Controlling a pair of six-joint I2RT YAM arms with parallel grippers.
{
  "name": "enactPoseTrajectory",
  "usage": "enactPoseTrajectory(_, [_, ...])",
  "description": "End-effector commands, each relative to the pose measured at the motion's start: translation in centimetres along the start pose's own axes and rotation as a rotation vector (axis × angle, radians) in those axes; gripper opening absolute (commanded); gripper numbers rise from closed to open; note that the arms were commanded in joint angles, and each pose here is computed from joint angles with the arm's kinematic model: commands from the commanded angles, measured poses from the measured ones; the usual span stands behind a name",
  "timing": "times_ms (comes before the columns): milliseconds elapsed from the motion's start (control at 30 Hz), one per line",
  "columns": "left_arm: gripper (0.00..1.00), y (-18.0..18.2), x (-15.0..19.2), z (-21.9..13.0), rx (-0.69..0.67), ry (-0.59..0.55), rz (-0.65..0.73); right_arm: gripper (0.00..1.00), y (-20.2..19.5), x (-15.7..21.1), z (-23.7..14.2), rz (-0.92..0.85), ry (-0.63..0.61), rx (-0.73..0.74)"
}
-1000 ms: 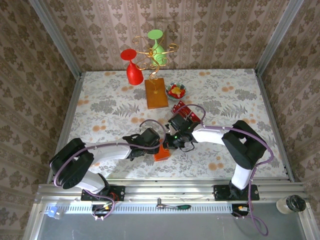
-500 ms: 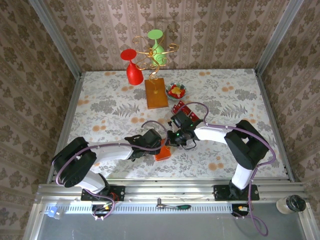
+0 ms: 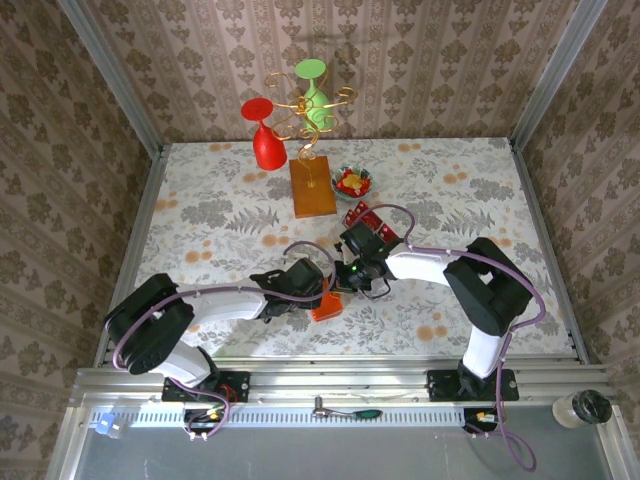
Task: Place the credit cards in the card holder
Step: Close the button on the card holder.
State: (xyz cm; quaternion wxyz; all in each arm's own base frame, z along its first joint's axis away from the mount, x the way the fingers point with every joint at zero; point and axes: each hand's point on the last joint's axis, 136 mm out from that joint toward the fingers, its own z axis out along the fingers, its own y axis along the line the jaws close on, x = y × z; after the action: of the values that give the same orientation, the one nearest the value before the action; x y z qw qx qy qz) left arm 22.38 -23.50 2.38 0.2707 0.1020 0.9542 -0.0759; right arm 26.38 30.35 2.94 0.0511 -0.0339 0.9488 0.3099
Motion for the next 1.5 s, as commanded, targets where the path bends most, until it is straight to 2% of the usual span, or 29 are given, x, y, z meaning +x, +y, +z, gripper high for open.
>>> enactPoseTrajectory(0, [0.79,0.8,2.5,0.8,-0.039,0.085,0.043,0.00,-2.2,1.4,1.4,0.030,0.034,0.047])
enactPoseTrajectory(300, [0.79,0.8,2.6,0.8,-0.038,0.087,0.041,0.00,-3.7,2.8,0.9,0.011,0.010,0.086])
enactPoseTrajectory(867, [0.79,1.2,3.3,1.2,-0.050,0.099,0.032,0.00,-8.1,5.8,1.7,-0.102,-0.134,0.213])
enactPoseTrajectory(1033, [0.79,1.3,3.4,1.3,-0.053,0.102,0.032,0.00,-8.4,6.4,1.4,-0.156,-0.191,0.222])
enactPoseTrajectory(1467, [0.79,1.7,3.9,1.5,-0.065,0.111,0.032,0.00,-9.5,8.3,1.6,-0.302,-0.225,0.323])
